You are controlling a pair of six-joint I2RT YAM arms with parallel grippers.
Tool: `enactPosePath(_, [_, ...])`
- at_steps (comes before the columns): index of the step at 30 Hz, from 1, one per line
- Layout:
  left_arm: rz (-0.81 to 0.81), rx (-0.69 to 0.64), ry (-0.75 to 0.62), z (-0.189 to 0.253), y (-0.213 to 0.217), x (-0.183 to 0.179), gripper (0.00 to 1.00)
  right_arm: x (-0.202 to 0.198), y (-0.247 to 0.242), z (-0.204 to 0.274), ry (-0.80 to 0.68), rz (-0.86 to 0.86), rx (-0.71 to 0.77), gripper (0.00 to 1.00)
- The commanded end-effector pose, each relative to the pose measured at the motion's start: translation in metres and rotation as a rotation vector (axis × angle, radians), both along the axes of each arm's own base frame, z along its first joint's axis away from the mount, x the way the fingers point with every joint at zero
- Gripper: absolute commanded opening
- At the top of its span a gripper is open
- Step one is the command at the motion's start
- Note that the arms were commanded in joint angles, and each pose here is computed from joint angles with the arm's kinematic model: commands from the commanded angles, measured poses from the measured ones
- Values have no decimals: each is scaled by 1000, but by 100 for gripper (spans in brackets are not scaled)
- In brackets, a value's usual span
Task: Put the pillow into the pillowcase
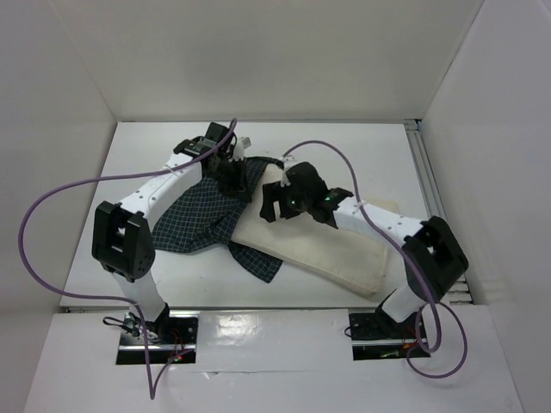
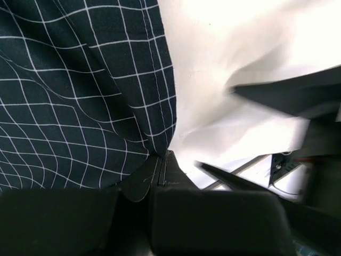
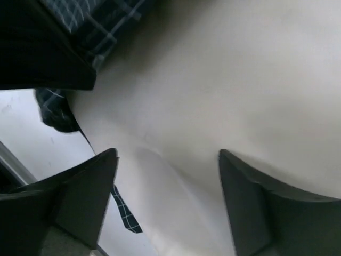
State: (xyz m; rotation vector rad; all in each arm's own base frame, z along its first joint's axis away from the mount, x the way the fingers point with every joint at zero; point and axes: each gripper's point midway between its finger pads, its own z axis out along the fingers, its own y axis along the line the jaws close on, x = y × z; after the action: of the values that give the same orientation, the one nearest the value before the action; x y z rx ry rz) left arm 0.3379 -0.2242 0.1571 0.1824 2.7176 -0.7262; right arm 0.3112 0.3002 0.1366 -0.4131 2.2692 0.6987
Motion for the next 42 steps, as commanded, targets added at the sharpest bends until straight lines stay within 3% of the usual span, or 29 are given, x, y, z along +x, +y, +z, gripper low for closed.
enactPosePath(1, [5,-37,-3,8,-11,1,0,-15,26,-43,49,147,-16,80])
enactPosePath(2, [4,-37,-3,8,-12,3,0,-14,33,-48,65,151,9,57])
enactPosePath(5, [3,-44,-8,11,-16,3,0,-3,41,-54,53,137,19,1])
enactPosePath(13, [2,-22,-31,22,-14,-5,0,27,29,90,-251,-15,168,0])
enactPosePath(15, [-14,-39,-45,32,-20,-8,0,29,24,108,-277,-53,194,0])
enactPosePath(22, [-3,-32,-83,51,-26,-5,0,29,22,93,-237,-52,136,0])
enactPosePath(23, [4,-18,-79,46,-24,-3,0,23,14,75,-215,-27,64,9])
enactPosePath(24, [4,-9,-60,42,-24,-5,0,18,9,68,-208,-11,27,51])
enactPosePath(26, [-4,0,-53,36,-24,-3,0,-2,-4,37,-168,57,-77,74])
enactPosePath(29, [7,27,-40,26,-22,0,0,-33,-14,4,-147,128,-163,89])
enactPosePath(34, [18,60,-23,16,-17,0,0,-65,-20,-33,-157,213,-242,89])
enactPosePath(37, [18,65,-14,15,-16,-2,0,-70,-19,-59,-156,223,-246,78])
enactPosePath(38, [18,65,-14,15,-16,-2,0,-66,-17,-67,-144,197,-251,67])
enactPosePath(39, [13,58,-11,15,-17,-3,0,-60,-13,-65,-158,179,-233,20])
enactPosePath(40, [22,54,-6,16,-18,-3,0,-58,-15,-68,-149,152,-240,0])
enactPosePath(42, [13,49,-15,20,-21,-6,0,-45,-7,-40,-212,101,-186,0])
